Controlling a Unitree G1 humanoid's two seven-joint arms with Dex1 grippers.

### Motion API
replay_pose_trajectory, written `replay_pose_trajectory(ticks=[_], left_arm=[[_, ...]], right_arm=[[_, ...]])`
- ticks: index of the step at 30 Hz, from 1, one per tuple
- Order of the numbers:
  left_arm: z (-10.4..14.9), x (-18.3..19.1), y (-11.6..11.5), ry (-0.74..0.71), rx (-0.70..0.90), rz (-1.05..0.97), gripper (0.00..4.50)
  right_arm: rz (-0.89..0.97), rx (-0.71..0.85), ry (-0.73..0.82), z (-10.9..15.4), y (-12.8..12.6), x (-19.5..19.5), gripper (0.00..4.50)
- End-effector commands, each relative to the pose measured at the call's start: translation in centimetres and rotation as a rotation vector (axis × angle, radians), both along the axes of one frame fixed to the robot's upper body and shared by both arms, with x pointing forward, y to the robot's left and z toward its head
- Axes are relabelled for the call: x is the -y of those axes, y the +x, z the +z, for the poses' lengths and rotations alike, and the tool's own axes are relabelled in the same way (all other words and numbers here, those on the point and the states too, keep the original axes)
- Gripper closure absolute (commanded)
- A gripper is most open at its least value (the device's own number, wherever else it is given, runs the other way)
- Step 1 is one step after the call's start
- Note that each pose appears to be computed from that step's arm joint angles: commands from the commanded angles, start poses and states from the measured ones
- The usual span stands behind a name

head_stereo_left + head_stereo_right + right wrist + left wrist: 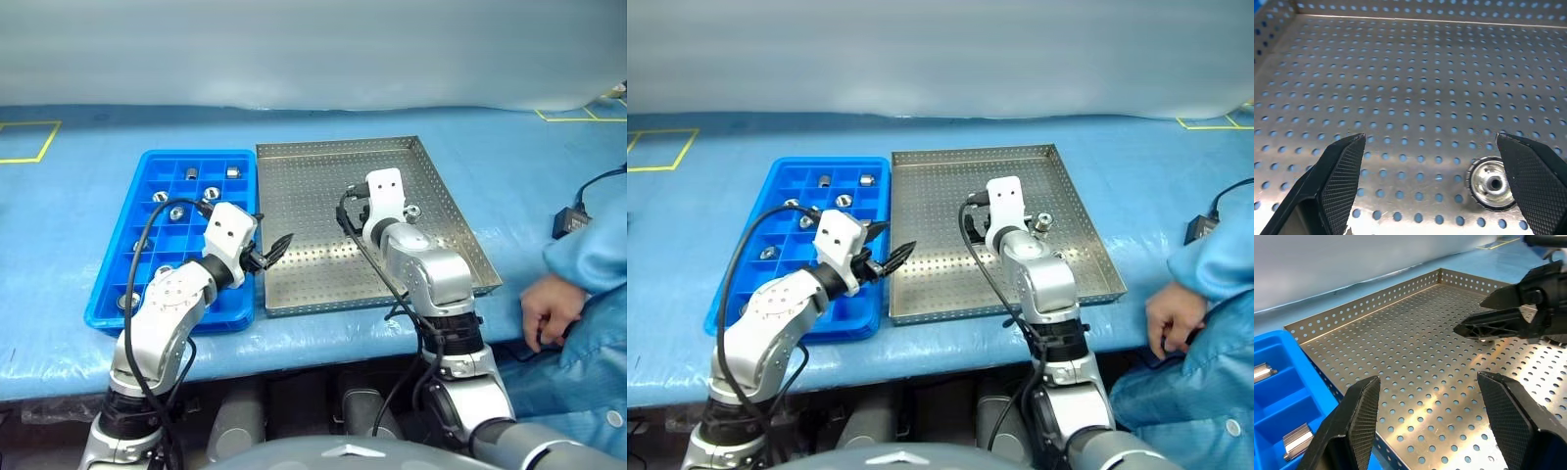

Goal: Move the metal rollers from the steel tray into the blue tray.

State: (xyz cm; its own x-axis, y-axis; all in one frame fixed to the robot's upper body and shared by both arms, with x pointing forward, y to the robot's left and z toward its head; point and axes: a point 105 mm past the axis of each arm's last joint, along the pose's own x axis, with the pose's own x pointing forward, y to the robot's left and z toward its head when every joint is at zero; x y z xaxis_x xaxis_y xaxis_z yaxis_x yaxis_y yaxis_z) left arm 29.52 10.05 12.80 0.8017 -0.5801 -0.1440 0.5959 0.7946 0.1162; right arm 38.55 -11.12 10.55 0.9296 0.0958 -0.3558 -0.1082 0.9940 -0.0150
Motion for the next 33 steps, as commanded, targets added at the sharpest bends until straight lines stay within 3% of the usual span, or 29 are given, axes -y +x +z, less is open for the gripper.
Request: replay_pose_trajectory(ticks=[1, 15, 18, 21, 33], left_arm=[[0.9, 0.7, -0.2, -0.016, 0.043, -0.038, 1.07], [0.7, 0.3, -0.4, -0.004, 0.047, -0.02, 1.07], [0.7, 0.3, -0.3, -0.003, 0.046, -0.016, 1.03], [0.6, 0.2, -0.4, -0.003, 0.043, -0.012, 1.03], [0.4, 0.1, -0.2, 0.0, 0.039, 0.0, 1.03]], right_arm=[[-0.11, 0.056, -0.003, 1.2, 1.2, 1.4, 0.0], [-0.209, -0.028, 0.062, -1.5, 2.0, 1.9, 0.0], [-0.219, -0.038, 0.072, -1.8, 2.1, 1.9, 0.58], [-0.216, -0.038, 0.069, -1.7, 2.0, 1.8, 1.53], [-0.199, -0.03, 0.085, -1.5, 1.8, 1.5, 1.53]])
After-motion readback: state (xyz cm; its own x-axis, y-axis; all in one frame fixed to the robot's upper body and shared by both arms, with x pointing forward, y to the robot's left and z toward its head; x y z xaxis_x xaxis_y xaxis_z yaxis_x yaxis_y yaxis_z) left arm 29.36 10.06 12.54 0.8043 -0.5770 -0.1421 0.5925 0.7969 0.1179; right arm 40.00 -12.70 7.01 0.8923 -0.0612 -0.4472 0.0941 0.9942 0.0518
